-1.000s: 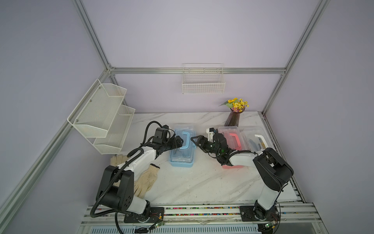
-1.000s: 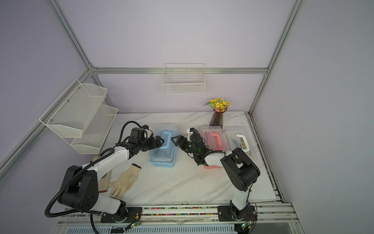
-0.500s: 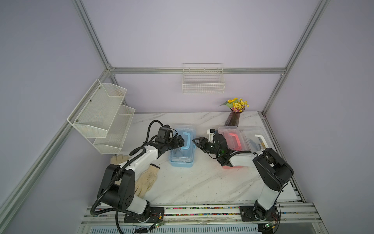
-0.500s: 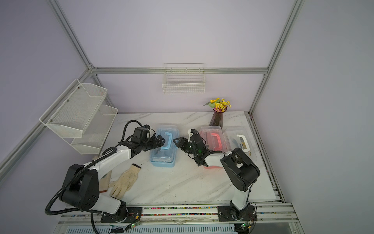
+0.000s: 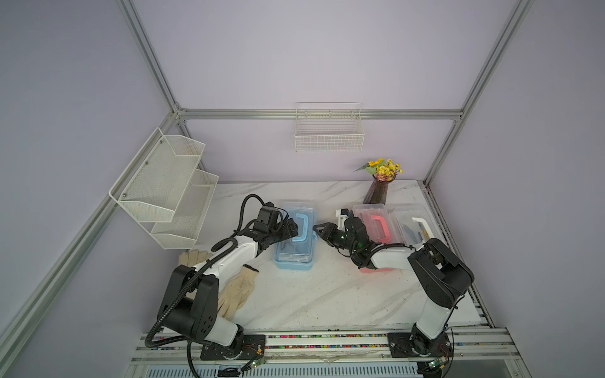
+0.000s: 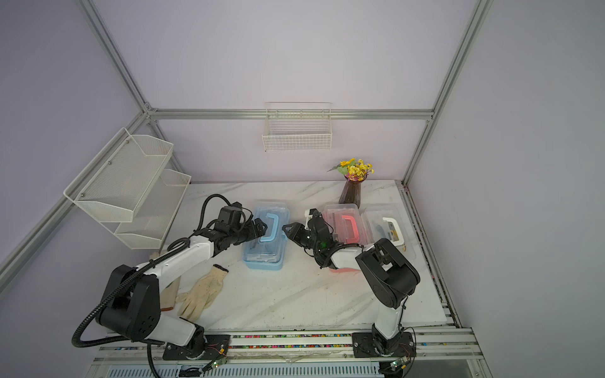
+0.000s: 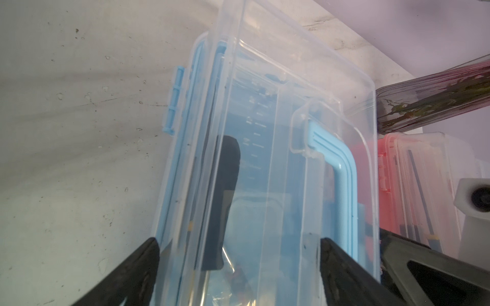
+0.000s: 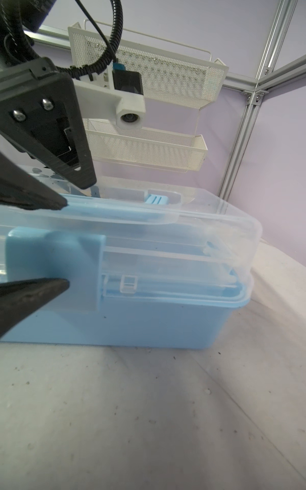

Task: Close toolboxes
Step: Fasten the toolbox latch on the toolbox.

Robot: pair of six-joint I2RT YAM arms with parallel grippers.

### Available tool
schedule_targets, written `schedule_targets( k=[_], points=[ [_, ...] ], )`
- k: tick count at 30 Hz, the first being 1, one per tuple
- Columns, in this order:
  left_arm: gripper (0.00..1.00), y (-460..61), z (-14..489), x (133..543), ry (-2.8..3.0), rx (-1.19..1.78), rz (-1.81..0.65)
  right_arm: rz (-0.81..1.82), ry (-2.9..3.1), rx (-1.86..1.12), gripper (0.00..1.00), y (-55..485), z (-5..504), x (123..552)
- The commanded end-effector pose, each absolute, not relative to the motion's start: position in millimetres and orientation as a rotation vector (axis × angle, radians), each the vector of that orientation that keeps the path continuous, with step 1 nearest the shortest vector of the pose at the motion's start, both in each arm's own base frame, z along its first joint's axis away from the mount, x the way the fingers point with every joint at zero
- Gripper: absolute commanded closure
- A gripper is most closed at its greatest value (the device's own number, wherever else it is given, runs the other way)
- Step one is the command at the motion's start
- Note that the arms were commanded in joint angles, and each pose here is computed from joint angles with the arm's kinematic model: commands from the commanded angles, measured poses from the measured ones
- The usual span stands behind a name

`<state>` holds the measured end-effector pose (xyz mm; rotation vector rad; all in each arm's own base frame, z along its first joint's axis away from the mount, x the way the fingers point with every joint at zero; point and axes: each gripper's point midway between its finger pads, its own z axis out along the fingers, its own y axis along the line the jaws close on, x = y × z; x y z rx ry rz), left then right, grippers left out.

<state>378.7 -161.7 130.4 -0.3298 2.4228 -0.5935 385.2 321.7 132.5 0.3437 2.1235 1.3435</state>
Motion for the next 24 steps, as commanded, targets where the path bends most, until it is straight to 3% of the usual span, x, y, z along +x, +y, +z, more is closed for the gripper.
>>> schedule_targets(
  k=[1, 11, 24],
  points=[
    [0.11, -195.5, 117.6, 343.6, 2.518, -0.355, -0.749, 1.343, 2.197, 0.305, 0.58, 336.3, 121.7, 375.8],
    [0.13, -201.6, 120.8, 337.9, 2.474, -0.397, -0.766, 1.206, 2.292, 0.277, 0.71, 336.7, 110.8, 369.7],
    [0.14, -203.0, 119.9, 338.7, 2.470, -0.400, -0.771, 1.051, 2.396, 0.180, 0.75, 348.5, 105.9, 359.3]
  ],
)
